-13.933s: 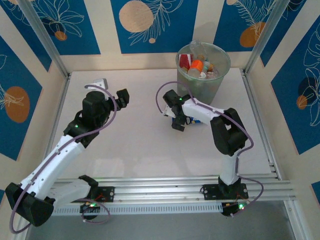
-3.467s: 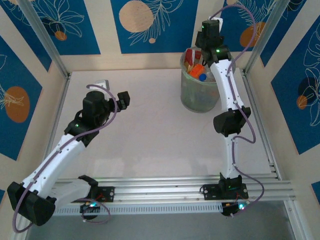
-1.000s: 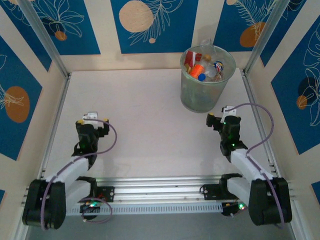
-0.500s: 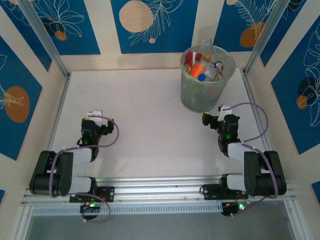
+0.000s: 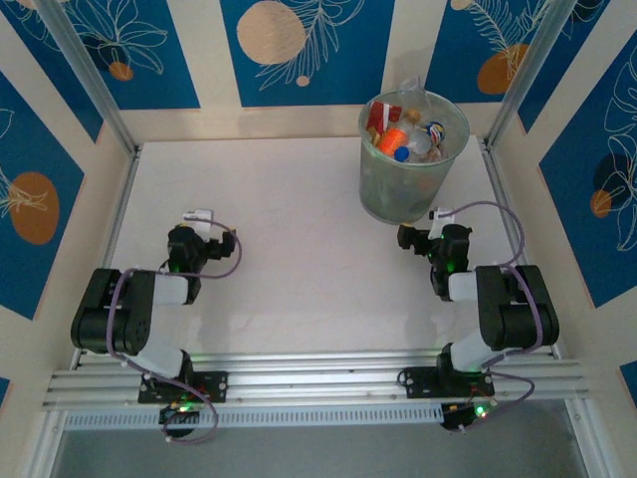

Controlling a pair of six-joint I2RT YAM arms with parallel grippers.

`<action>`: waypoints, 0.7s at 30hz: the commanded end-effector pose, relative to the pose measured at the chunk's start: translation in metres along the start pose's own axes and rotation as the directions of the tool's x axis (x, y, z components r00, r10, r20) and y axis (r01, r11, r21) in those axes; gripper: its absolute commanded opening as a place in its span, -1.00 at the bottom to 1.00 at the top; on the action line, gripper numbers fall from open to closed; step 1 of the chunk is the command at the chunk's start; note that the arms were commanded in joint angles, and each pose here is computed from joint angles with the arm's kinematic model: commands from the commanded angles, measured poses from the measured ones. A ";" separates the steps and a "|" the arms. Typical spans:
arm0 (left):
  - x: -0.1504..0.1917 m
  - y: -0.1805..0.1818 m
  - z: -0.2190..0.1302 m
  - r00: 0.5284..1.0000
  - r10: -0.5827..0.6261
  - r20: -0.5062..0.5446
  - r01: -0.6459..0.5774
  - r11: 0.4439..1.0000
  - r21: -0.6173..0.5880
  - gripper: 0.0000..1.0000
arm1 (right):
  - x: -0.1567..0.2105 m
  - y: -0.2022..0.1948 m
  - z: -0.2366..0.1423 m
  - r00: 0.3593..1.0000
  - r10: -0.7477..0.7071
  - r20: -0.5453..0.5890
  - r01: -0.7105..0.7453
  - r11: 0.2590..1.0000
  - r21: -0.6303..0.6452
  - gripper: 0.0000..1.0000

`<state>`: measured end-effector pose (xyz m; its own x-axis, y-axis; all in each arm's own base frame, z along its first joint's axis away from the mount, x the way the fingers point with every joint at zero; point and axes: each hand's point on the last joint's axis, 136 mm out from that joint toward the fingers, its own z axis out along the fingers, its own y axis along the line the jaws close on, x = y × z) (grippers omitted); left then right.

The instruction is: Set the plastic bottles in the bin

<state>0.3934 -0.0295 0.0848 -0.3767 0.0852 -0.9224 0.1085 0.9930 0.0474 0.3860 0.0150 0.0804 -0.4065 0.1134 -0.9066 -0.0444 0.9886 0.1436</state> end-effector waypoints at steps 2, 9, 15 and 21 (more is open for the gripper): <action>-0.003 0.002 0.001 1.000 0.005 0.005 -0.006 1.000 0.012 0.99 | -0.016 0.003 0.002 0.999 -0.008 0.047 0.008 1.000 -0.004 0.99; -0.003 0.002 0.000 1.000 0.006 0.006 -0.006 1.000 0.011 0.99 | -0.016 0.005 0.004 0.999 -0.027 0.041 0.027 1.000 0.006 0.99; -0.003 0.002 0.001 1.000 0.006 0.006 -0.006 1.000 0.012 0.99 | -0.016 0.005 0.004 0.999 -0.028 0.041 0.028 1.000 0.006 0.99; -0.003 0.001 0.001 1.000 0.005 0.004 -0.005 1.000 0.012 0.99 | -0.016 0.005 0.004 0.999 -0.027 0.040 0.027 1.000 0.006 0.99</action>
<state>0.3926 -0.0300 0.0831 -0.3835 0.0856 -0.9196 0.1116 0.9927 0.0459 0.3884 0.0199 0.0834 -0.4009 0.1063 -0.9099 -0.0546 0.9887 0.1395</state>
